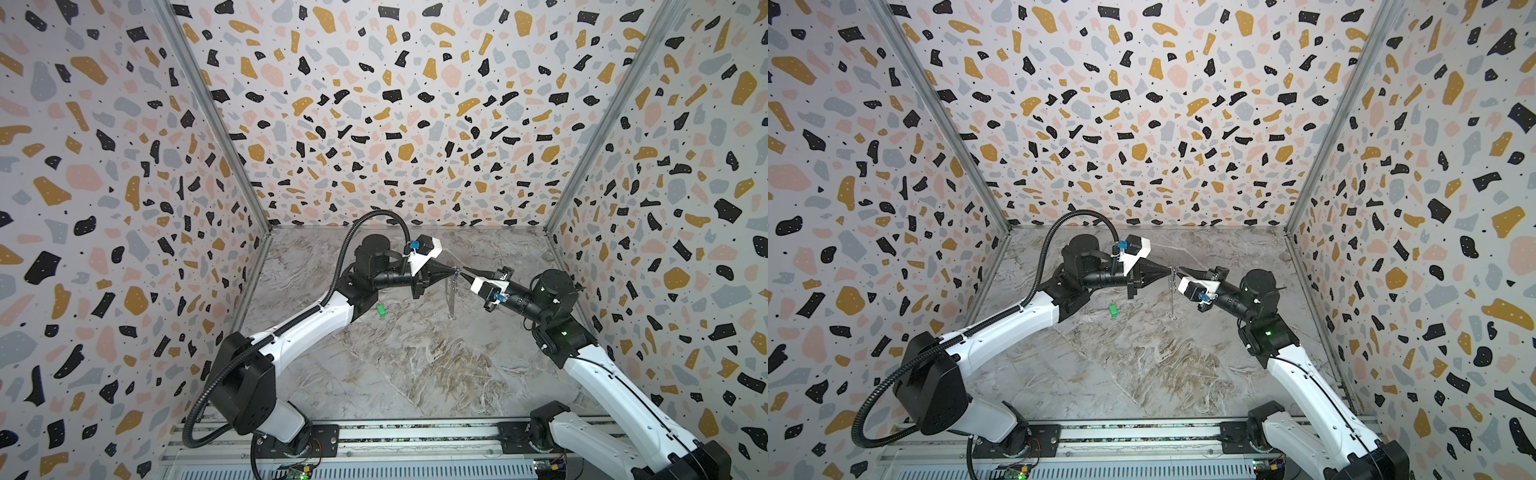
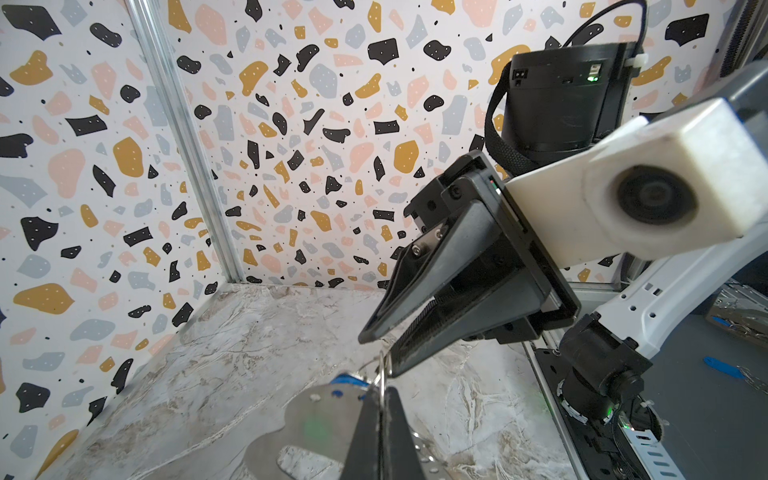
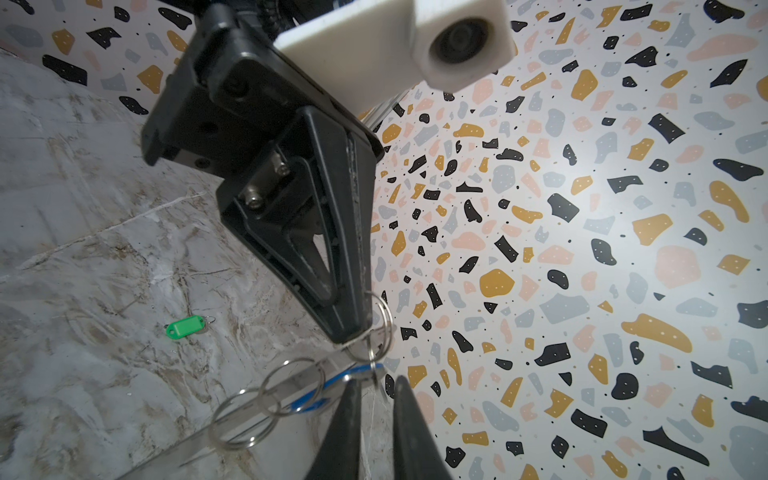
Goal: Remove the keys from the keyring
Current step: 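Hold the plate with the left gripper while the right gripper twists the ring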
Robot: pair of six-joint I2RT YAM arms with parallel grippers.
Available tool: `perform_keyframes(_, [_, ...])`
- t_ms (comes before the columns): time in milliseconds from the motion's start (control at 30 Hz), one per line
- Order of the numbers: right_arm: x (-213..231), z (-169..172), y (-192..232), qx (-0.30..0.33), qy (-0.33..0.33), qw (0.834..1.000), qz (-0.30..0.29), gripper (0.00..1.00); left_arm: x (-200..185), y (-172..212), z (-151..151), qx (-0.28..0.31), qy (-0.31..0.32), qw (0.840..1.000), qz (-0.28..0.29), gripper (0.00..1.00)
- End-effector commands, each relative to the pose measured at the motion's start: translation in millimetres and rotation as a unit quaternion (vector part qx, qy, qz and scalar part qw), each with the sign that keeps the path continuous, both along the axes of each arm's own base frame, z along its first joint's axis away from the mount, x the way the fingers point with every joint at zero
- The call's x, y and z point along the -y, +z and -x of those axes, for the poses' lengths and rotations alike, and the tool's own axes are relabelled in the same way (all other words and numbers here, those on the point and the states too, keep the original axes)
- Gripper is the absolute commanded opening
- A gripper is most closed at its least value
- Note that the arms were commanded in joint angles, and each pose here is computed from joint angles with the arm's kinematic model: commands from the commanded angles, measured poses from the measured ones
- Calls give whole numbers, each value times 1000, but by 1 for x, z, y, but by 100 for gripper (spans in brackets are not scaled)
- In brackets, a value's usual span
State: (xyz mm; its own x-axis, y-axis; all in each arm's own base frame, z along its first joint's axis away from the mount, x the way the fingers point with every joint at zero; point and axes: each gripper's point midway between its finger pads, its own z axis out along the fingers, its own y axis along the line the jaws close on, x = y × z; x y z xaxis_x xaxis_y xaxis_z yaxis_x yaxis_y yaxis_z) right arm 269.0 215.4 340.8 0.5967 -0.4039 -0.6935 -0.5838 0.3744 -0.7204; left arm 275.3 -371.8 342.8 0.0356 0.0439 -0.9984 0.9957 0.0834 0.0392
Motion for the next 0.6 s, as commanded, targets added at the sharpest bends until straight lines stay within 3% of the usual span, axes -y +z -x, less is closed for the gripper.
perform_keyframes(0, [-2, 2, 20, 21, 5, 1000, -14, 15, 0, 32, 2, 40, -6, 999, 29, 0])
perform_keyframes(300, [-5, 1, 21, 26, 4, 1000, -16, 14, 0, 31, 2, 37, -9, 999, 25, 0])
perform_keyframes(567, [1, -6, 26, 19, -23, 999, -29, 23, 0, 30, 1, 41, -7, 999, 18, 0])
